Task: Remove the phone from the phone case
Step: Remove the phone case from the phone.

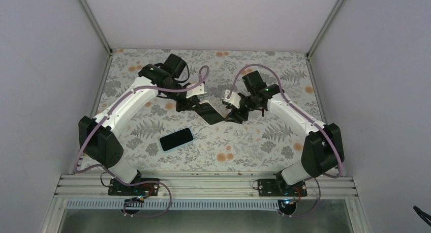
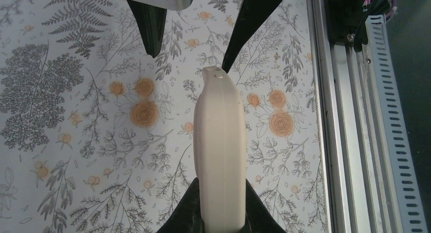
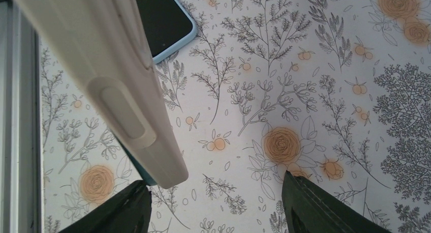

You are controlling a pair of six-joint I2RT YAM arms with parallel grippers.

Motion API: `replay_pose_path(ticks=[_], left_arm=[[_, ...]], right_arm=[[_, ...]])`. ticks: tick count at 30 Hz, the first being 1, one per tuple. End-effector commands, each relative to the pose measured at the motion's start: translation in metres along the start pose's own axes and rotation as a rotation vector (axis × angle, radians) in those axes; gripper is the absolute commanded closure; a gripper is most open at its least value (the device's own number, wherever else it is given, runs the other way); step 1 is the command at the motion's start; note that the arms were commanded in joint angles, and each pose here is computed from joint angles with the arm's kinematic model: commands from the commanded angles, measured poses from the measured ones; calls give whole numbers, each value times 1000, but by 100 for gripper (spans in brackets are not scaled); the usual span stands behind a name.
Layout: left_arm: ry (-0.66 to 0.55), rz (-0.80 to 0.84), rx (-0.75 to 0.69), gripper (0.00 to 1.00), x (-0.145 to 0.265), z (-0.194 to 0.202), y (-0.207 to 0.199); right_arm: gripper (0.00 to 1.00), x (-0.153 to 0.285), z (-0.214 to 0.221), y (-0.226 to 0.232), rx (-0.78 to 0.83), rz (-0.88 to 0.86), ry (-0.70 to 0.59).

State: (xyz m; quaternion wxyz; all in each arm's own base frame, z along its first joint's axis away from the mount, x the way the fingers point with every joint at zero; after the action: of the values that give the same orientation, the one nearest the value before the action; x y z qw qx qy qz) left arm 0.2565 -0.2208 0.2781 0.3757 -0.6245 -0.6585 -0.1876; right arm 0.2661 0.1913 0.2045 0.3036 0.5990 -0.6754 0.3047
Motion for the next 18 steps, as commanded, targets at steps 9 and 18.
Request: replay_pose_path(ticks=[9,18], left_arm=[[-76,9,-45,98,15,-10,-13],[-84,19,-43,98,14,-11,-13]], right_arm=[[34,5,-2,-22,-8,94,-25],[34,6,-6,-23,-8,73,-51]])
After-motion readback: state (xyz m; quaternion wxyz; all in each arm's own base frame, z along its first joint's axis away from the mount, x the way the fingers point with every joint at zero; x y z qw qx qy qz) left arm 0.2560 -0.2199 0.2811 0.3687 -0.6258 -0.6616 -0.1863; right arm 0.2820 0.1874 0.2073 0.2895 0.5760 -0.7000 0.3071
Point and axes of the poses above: each gripper's point midway between its finger pads, its own x axis back along the fingers, its own y axis along the line the jaws close on, z = x × y, the point moved 7 cm from there along x, back along the fingers, and after that the axes turned 7 degrees about x, right-handed, at the moved point
